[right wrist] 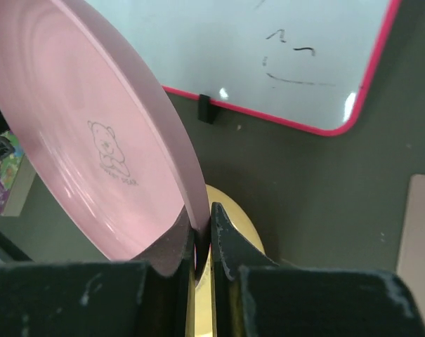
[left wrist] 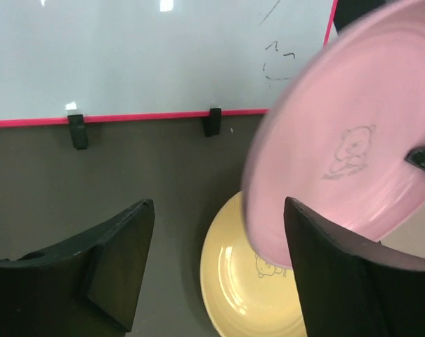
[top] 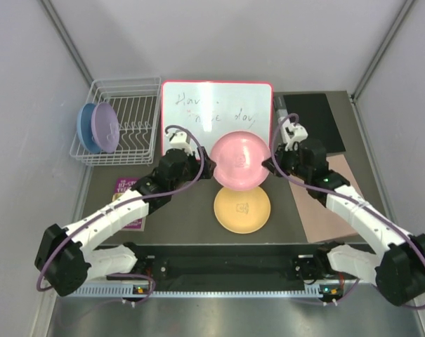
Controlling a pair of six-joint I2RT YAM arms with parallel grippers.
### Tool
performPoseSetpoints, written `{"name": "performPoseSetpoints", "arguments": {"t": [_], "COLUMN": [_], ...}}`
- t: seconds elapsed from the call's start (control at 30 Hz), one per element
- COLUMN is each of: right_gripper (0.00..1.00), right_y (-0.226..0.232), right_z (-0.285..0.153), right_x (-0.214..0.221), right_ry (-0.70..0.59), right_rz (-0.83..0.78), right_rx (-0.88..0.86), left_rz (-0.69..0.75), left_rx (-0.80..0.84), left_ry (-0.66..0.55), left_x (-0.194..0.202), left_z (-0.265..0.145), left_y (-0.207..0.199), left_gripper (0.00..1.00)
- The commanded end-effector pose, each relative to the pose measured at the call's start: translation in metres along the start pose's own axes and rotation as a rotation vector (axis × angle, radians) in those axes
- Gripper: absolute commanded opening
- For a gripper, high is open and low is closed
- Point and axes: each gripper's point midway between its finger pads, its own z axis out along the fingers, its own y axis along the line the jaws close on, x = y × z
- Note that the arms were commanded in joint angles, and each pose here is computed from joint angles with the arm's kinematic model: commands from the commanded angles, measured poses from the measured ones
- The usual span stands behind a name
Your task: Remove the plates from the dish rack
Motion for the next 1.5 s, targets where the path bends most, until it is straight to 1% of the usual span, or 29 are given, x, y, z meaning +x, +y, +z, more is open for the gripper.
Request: {"name": "performPoseSetpoints", "arguments": {"t": [0.0, 0.03, 0.1, 0.13, 0.17, 0.2, 0.27, 0.3, 0.33, 0.37, 0.4, 0.43, 0.63, 0.67, 0.73, 0.9, 1.0, 1.1, 1.13, 1.23, 1.33, 1.4, 1.43, 1.47], "right_gripper": [0.0, 0.0, 0.0, 0.0, 0.0, 0.0, 0.0, 0.0, 0.0, 0.0, 0.0, 0.0, 0.02, 0.03, 0.08, 0.09, 0.11, 0.23, 0.28, 0.49, 0.67, 0.69, 0.7, 0.7], "right_y": [-0.016, -0.017, -0.022, -0.022, -0.026, -0.027, -0.03, -0.032, -0.032, -0.033, -0.033, -0.032, -0.03, -0.031, -0.029, -0.029, -0.031, -0.031, -0.031, -0.033, -0.037, -0.048, -0.05, -0.053], "right_z": [-0.035, -0.039, -0.048, -0.05, -0.053, -0.054, -0.057, -0.057, -0.057, -0.056, -0.056, -0.055, -0.048, -0.046, -0.043, -0.035, -0.032, -0.029, -0.028, -0.027, -0.03, -0.033, -0.039, -0.042], "right_x": [-0.006, -0.002, 0.015, 0.024, 0.04, 0.048, 0.068, 0.075, 0.08, 0.087, 0.089, 0.092, 0.102, 0.106, 0.11, 0.121, 0.123, 0.124, 0.124, 0.125, 0.12, 0.111, 0.102, 0.096], "right_ry": [-0.072, -0.063, 0.0, 0.032, 0.091, 0.119, 0.182, 0.196, 0.208, 0.219, 0.224, 0.232, 0.258, 0.272, 0.29, 0.332, 0.347, 0.362, 0.372, 0.398, 0.387, 0.358, 0.333, 0.307], "right_rz": [-0.027, -0.025, -0.017, -0.01, 0.001, 0.006, 0.024, 0.032, 0.038, 0.047, 0.049, 0.053, 0.077, 0.081, 0.088, 0.092, 0.081, 0.076, 0.071, 0.059, 0.045, 0.017, 0.006, -0.002], "right_rx": [0.121, 0.127, 0.149, 0.149, 0.16, 0.159, 0.16, 0.161, 0.155, 0.154, 0.149, 0.14, 0.108, 0.109, 0.09, 0.064, 0.065, 0.057, 0.057, 0.063, 0.096, 0.17, 0.2, 0.231], "left_rz": [0.025, 0.049, 0.075, 0.11, 0.123, 0.143, 0.202, 0.216, 0.253, 0.275, 0.267, 0.289, 0.312, 0.313, 0.317, 0.342, 0.339, 0.327, 0.324, 0.321, 0.322, 0.309, 0.299, 0.268], "left_rx": [-0.066, -0.092, -0.154, -0.174, -0.193, -0.219, -0.299, -0.33, -0.4, -0.434, -0.449, -0.497, -0.568, -0.583, -0.607, -0.766, -0.783, -0.773, -0.774, -0.771, -0.81, -0.852, -0.838, -0.884], "left_ry": [-0.146, -0.166, -0.217, -0.246, -0.272, -0.297, -0.364, -0.388, -0.415, -0.417, -0.462, -0.47, -0.477, -0.476, -0.482, -0.468, -0.472, -0.481, -0.483, -0.477, -0.463, -0.46, -0.459, -0.473], "left_x": [-0.04, -0.045, -0.056, -0.065, -0.071, -0.077, -0.094, -0.1, -0.107, -0.108, -0.118, -0.121, -0.12, -0.119, -0.12, -0.12, -0.123, -0.126, -0.127, -0.131, -0.136, -0.143, -0.147, -0.153], "left_z": [-0.016, -0.021, -0.029, -0.036, -0.04, -0.045, -0.058, -0.062, -0.07, -0.072, -0.077, -0.081, -0.085, -0.085, -0.087, -0.093, -0.094, -0.094, -0.094, -0.092, -0.091, -0.095, -0.094, -0.102], "left_y": [0.007, 0.012, 0.024, 0.028, 0.031, 0.036, 0.049, 0.054, 0.065, 0.071, 0.071, 0.078, 0.089, 0.092, 0.095, 0.12, 0.124, 0.127, 0.128, 0.135, 0.149, 0.168, 0.171, 0.19], "left_gripper": [0.91, 0.99, 0.99, 0.99, 0.99, 0.99, 0.99, 0.99, 0.99, 0.99, 0.99, 0.99, 0.99, 0.99, 0.99, 0.99, 0.99, 0.99, 0.99, 0.99, 0.99, 0.99, 0.99, 0.99]}}
